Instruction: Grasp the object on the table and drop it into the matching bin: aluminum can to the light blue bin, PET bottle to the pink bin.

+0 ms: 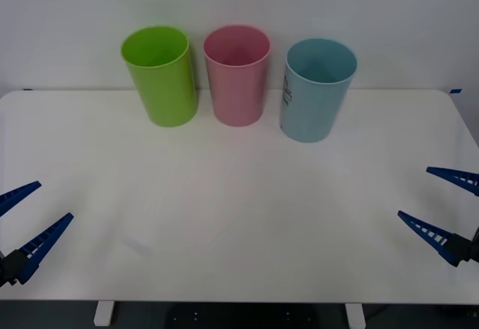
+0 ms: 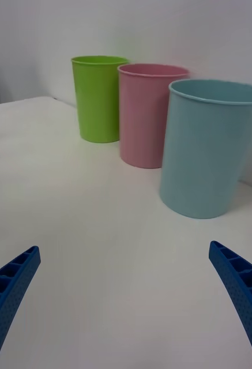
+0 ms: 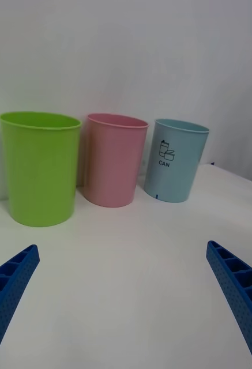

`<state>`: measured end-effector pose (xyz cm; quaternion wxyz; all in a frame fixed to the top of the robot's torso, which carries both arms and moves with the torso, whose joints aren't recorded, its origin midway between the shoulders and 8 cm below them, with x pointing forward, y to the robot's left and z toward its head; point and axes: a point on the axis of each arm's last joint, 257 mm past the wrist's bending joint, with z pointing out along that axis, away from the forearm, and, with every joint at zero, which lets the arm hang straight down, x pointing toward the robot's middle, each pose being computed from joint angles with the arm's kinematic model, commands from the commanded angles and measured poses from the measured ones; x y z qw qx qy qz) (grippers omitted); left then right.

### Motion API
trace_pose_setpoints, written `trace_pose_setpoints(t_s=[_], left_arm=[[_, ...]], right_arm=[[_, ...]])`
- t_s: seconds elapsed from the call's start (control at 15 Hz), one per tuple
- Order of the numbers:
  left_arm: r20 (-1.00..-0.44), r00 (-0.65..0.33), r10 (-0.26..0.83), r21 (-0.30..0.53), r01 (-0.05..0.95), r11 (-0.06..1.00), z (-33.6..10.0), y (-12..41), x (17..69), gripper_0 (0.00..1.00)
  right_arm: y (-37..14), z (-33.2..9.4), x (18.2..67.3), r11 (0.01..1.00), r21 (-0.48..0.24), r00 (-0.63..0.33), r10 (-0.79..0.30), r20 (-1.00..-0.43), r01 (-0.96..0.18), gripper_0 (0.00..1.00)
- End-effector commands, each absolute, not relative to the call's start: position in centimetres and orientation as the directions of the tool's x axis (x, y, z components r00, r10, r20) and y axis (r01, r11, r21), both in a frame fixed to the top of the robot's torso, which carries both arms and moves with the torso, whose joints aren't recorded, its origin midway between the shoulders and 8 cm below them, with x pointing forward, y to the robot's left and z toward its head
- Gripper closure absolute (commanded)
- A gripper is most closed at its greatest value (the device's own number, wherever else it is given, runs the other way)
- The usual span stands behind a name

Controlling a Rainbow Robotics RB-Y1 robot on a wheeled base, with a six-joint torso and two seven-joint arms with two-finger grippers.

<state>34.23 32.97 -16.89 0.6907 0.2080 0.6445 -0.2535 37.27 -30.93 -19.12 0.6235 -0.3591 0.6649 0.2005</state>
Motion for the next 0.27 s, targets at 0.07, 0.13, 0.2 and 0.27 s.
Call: trace_pose_setpoints(t_s=[0.07, 0.13, 0.2, 0.27], left_arm=[[-0.996, 0.041, -0.082, -0.039, 0.618, 0.785, -16.89, 32.97, 34.23, 0.00], [-0.996, 0.041, -0.082, -0.039, 0.618, 0.785, -16.89, 32.97, 34.23, 0.00], [-0.996, 0.041, -0.082, -0.039, 0.618, 0.785, -16.89, 32.97, 34.23, 0.00], [-0.996, 0.041, -0.082, -0.039, 0.618, 0.785, -16.89, 32.97, 34.23, 0.00]], right_arm=[[-30.88, -19.62, 36.84, 0.660, -0.170, 0.022, -0.226, -0.974, -0.732, 0.00], [-30.88, -19.62, 36.84, 0.660, -0.170, 0.022, -0.226, -0.974, -0.732, 0.00], [-30.88, -19.62, 36.84, 0.660, -0.170, 0.022, -0.226, -0.974, -0.732, 0.00], [-30.88, -19.62, 36.84, 0.660, -0.170, 0.022, -0.226, -0.974, -0.732, 0.00]])
